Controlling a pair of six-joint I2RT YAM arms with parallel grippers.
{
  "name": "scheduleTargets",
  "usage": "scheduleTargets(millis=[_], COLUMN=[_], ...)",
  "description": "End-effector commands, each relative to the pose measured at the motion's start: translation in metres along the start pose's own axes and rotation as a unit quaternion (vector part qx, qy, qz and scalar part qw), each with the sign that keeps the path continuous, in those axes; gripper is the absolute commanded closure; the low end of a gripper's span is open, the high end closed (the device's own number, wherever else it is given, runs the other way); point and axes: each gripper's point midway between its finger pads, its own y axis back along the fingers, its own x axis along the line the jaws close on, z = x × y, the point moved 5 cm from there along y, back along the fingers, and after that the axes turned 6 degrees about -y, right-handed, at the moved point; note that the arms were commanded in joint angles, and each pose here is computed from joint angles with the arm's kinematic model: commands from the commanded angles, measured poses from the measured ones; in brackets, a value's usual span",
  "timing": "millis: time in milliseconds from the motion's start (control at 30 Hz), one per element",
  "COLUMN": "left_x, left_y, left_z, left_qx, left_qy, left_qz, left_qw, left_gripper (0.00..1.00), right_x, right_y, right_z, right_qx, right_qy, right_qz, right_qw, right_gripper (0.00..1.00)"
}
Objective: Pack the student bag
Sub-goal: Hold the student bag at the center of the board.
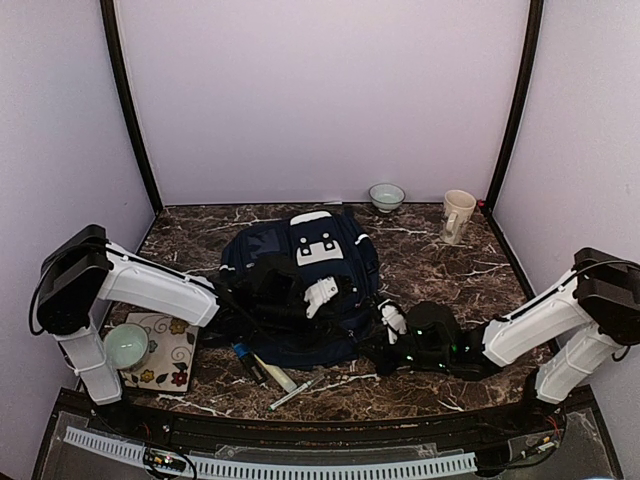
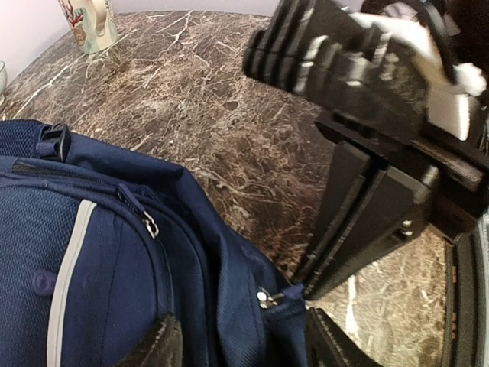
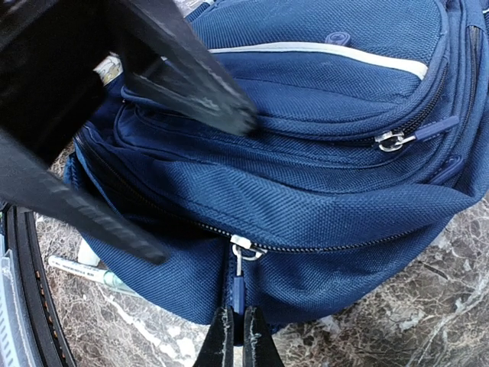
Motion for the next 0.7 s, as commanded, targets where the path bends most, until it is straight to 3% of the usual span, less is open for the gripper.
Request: scheduleTargets(millis=[0, 133, 267, 667], left_x=[0.001, 0.001, -0.004, -0.008], left_y=[-0.012, -0.014, -0.011, 0.028], left_z=[-0.002, -0.014, -0.018, -0.01], left_qx=[0.016, 0.017, 0.008, -0.039], left_qy=[-0.004, -0.001, 0.004, 0.003], left_qz=[-0.002, 0.007, -0.004, 0.027], left_qw=[1.0, 1.0, 1.0, 0.999], left_gripper=[0.48, 0.65, 0.98, 1.0], right_x=[0.006, 0.002, 0.001, -0.039], right_y=[0.007, 0.012, 0.014, 0.017], right_z=[0.009, 0.008, 0.008, 0.01], right_qx=[-0.032, -0.038, -0.041, -0.044], right_qy=[0.003, 0.002, 0.006, -0.051], right_qz=[0.01, 0.0, -0.001, -0.075], right_qw=[0.999, 0.999, 0.999, 0.995], right_gripper=[1.0, 1.0, 1.0, 1.0])
